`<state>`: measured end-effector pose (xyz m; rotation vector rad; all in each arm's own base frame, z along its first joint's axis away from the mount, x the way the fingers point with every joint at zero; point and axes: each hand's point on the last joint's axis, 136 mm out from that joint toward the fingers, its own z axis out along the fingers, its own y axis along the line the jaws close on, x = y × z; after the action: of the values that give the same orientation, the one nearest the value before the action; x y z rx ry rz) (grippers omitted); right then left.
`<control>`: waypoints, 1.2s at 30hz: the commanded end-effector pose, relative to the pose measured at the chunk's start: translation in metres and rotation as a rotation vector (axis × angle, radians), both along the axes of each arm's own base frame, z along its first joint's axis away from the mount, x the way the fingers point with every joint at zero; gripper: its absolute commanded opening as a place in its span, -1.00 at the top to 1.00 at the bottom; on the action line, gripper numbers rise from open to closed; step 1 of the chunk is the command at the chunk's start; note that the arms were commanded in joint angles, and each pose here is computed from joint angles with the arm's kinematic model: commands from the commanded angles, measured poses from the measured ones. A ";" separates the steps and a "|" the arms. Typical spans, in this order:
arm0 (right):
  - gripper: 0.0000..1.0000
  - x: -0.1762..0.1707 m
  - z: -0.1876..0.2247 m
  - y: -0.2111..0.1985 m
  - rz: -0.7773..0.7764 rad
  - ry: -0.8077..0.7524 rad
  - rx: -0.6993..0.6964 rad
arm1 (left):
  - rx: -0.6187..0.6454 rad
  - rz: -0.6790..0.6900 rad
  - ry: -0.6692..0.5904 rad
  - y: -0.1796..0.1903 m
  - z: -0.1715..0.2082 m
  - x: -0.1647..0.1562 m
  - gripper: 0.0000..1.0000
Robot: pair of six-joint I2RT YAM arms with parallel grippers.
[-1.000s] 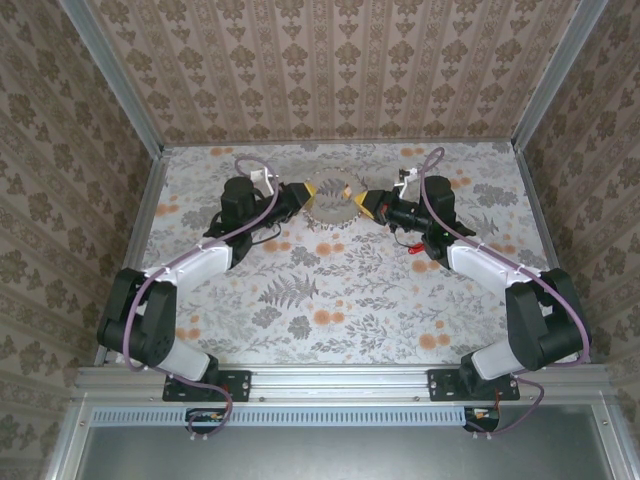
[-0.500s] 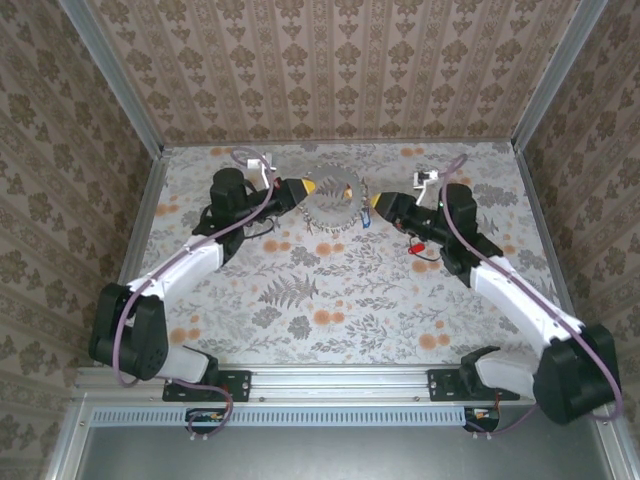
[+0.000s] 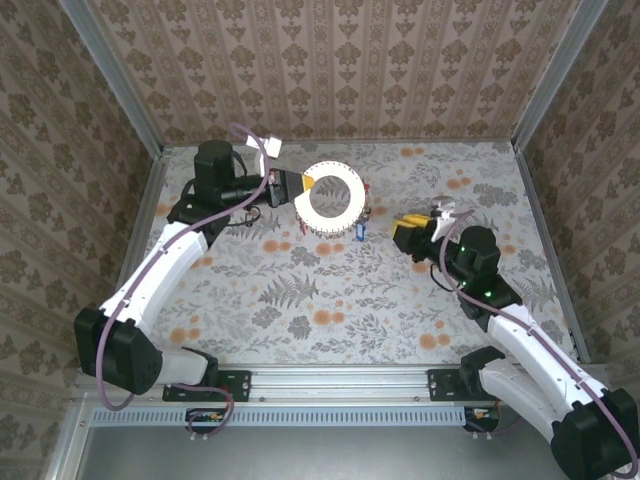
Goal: Put the keys on the keyring
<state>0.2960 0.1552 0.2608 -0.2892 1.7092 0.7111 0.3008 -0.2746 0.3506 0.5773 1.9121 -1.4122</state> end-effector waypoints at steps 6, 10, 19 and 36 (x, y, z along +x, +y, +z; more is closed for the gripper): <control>0.46 -0.026 0.017 0.039 0.118 -0.528 -0.417 | 0.016 -0.120 -0.094 -0.005 0.023 -0.021 1.00; 0.49 -0.030 0.016 0.048 0.135 -0.574 -0.444 | 0.021 -0.125 -0.111 -0.005 0.026 -0.021 1.00; 0.53 -0.040 0.022 0.069 0.172 -0.673 -0.408 | 0.031 -0.140 -0.115 -0.006 0.028 -0.021 1.00; 0.58 -0.041 0.026 0.089 0.243 -0.716 -0.404 | 0.037 -0.155 -0.099 -0.009 0.027 -0.018 1.00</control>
<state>0.2589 0.2371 0.2639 -0.9237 1.2082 0.3466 0.2910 -0.2799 0.3539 0.7389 1.9451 -1.4003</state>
